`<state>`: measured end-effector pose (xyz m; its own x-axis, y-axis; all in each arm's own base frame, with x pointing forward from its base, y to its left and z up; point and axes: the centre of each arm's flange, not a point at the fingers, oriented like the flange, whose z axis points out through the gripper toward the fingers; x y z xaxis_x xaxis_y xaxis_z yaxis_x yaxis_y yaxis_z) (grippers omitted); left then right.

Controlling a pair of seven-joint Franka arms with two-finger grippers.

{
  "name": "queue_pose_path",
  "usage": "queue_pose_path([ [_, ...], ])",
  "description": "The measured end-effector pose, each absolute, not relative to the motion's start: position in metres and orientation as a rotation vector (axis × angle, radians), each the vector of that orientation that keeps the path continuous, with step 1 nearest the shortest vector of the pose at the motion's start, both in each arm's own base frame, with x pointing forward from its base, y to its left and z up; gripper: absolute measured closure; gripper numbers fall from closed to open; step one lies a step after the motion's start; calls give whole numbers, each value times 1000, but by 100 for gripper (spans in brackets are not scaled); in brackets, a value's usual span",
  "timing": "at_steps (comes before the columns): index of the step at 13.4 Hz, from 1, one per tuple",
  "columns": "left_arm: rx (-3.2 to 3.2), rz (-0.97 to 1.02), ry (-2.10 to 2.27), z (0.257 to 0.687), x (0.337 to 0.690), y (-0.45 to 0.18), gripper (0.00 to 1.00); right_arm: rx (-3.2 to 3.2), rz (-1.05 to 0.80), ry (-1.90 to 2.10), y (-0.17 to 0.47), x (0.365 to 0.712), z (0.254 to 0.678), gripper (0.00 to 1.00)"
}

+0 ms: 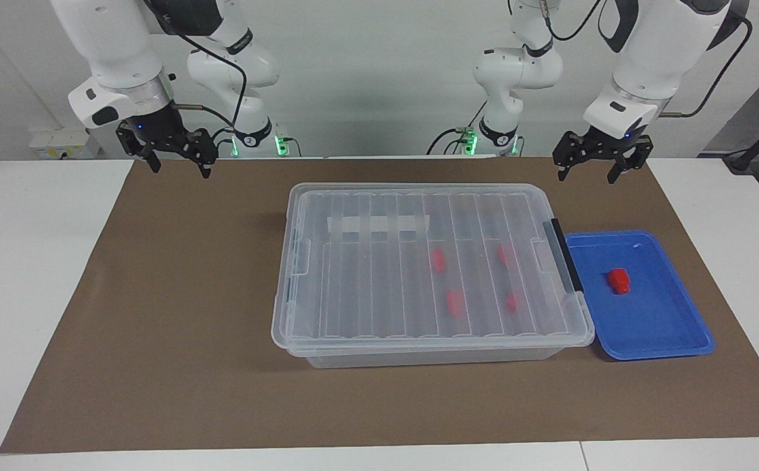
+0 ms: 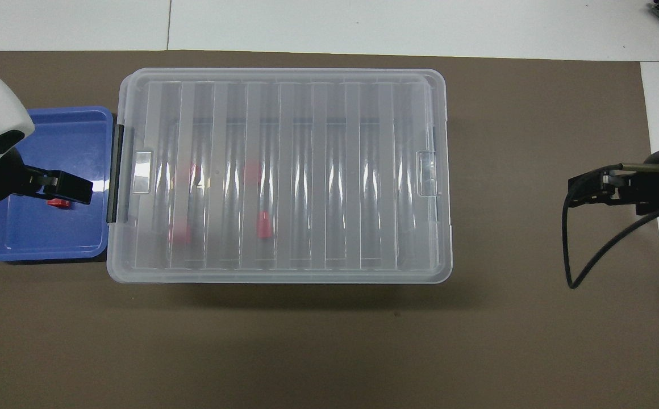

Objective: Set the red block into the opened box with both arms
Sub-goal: 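Move the right gripper toward the edge of the clear lid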

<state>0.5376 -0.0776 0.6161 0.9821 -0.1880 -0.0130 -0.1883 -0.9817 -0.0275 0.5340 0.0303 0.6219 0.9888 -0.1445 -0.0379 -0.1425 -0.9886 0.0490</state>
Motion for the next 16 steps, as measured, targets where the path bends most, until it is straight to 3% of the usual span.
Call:
queue_pose_path([
  [10, -3099, 16, 294, 616, 538, -78, 0, 3093, -11, -206, 36, 538, 616, 0],
  [16, -3099, 16, 294, 616, 538, -78, 0, 3116, 174, -206, 85, 552, 579, 0],
])
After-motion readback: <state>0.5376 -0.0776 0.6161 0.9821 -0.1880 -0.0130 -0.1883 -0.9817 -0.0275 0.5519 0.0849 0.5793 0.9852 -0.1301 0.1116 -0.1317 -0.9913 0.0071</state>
